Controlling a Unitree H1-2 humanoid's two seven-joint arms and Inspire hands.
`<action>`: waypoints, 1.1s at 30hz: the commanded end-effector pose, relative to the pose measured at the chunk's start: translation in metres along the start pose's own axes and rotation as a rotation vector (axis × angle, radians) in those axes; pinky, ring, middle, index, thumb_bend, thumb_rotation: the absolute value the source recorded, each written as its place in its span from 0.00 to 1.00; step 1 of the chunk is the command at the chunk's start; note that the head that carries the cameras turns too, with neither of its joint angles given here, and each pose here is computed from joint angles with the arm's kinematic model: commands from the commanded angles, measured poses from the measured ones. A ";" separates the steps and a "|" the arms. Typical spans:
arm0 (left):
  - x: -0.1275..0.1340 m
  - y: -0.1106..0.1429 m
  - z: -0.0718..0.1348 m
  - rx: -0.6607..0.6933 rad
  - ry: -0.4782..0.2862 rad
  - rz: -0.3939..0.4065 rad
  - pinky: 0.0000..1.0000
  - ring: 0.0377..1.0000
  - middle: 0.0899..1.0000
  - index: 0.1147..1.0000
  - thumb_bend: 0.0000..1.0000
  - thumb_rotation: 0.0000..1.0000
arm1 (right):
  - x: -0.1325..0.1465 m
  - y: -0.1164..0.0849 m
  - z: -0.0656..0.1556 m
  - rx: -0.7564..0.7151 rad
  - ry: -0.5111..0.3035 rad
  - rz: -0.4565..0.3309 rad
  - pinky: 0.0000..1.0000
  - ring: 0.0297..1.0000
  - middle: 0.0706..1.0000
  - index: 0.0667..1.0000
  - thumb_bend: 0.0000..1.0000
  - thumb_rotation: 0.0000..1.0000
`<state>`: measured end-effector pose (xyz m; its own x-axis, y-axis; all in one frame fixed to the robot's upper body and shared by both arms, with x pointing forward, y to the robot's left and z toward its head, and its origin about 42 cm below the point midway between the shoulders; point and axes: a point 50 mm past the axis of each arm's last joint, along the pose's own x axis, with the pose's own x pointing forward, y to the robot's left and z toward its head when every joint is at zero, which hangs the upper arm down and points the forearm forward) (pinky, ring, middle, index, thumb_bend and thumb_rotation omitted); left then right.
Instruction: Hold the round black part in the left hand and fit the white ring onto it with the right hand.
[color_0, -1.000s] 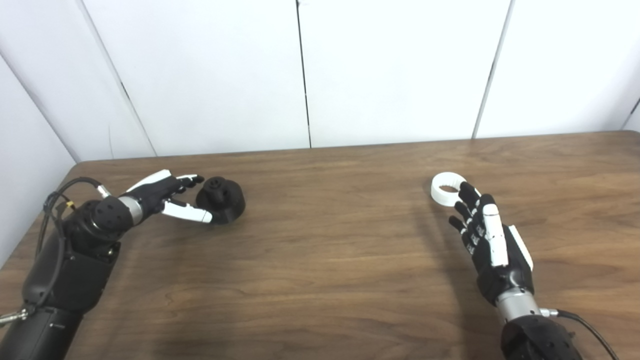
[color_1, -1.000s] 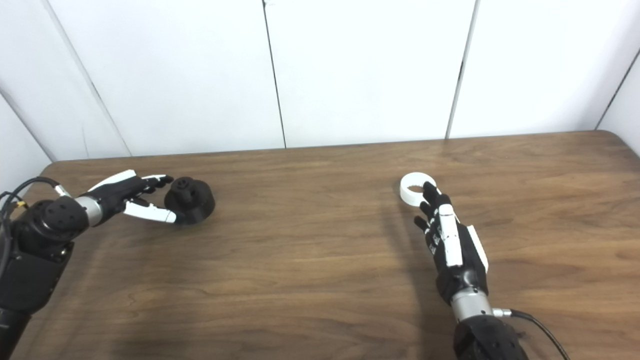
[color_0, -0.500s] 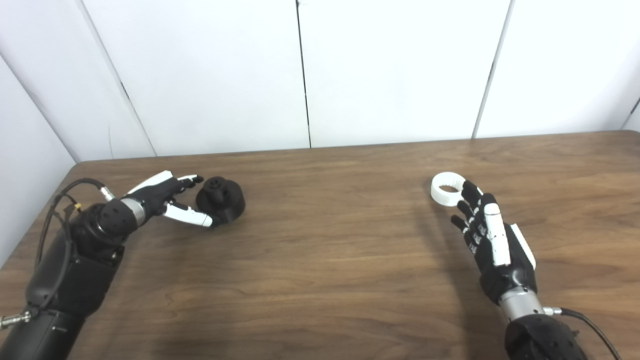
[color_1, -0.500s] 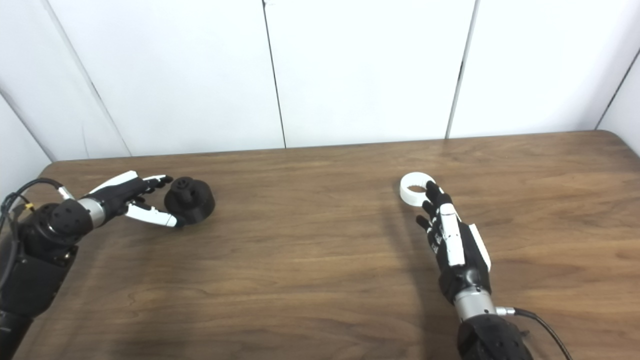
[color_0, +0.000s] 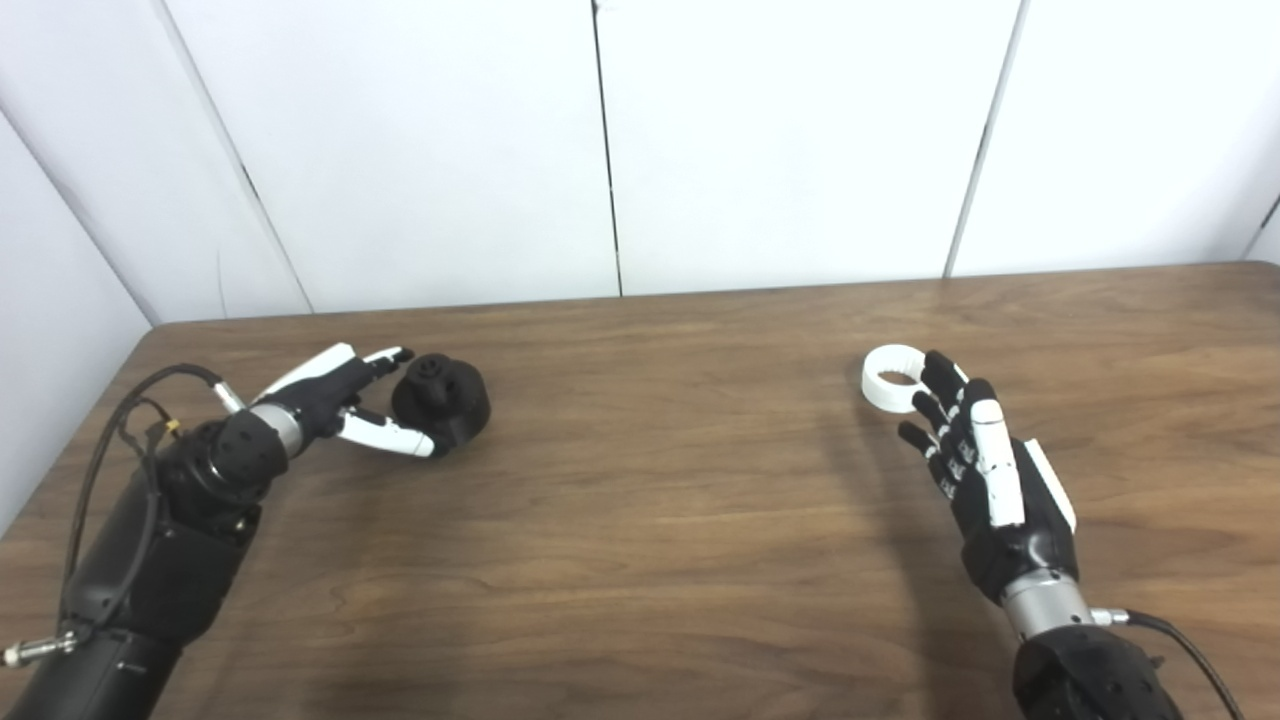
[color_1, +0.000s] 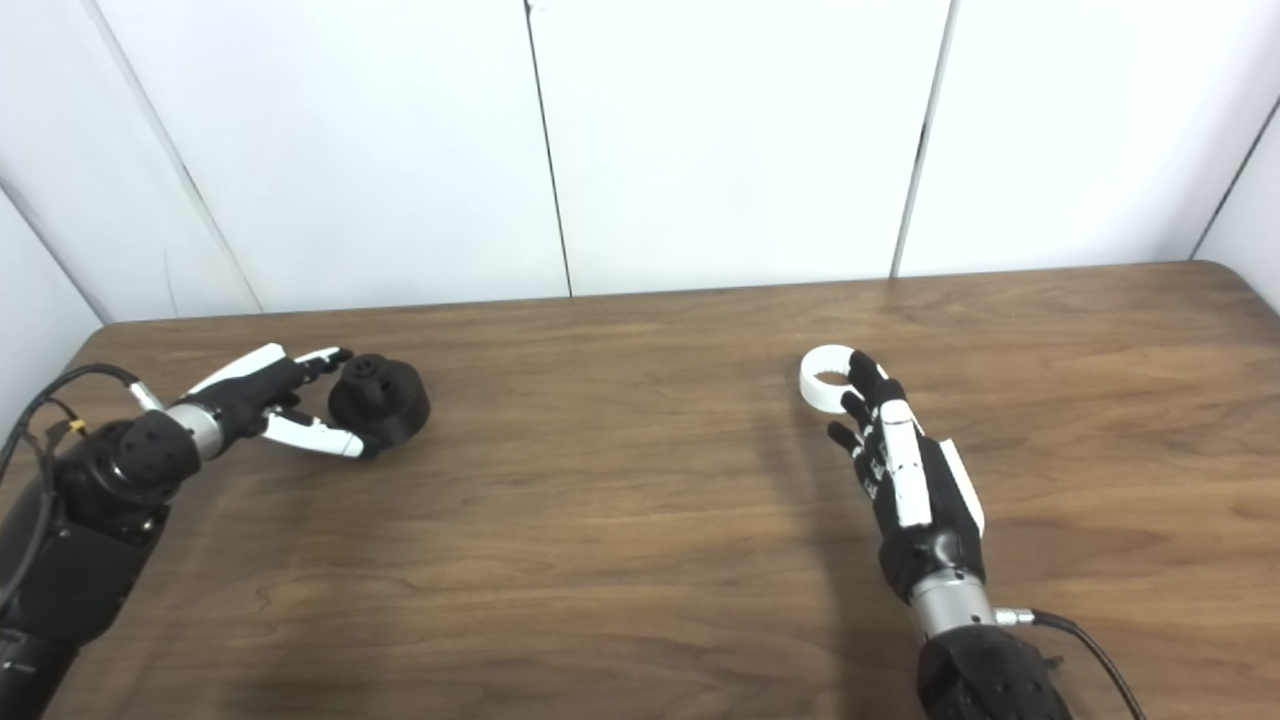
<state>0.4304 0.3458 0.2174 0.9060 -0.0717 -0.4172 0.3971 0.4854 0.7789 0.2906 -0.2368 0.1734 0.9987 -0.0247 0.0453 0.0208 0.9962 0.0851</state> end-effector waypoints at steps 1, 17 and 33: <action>-0.001 0.025 0.010 0.032 -0.039 0.078 0.89 1.00 0.99 0.98 1.00 0.36 | 0.005 0.004 0.020 0.000 -0.082 0.026 0.90 0.96 0.97 0.94 0.40 1.00; 0.009 0.018 0.013 0.047 -0.021 0.070 0.89 1.00 1.00 0.96 1.00 0.37 | 0.002 0.005 0.020 0.004 -0.085 0.023 0.91 0.96 0.96 0.93 0.40 1.00; 0.012 0.016 0.015 0.097 -0.051 0.081 0.91 1.00 1.00 0.93 1.00 0.33 | -0.001 0.005 0.018 0.018 -0.086 0.017 0.92 0.96 0.96 0.93 0.41 1.00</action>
<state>0.4393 0.3385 0.2080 0.9210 -0.0746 -0.3823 0.3759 0.4274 0.8222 0.2869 -0.2371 0.1716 0.9989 -0.0277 0.0371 0.0243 0.9959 0.0877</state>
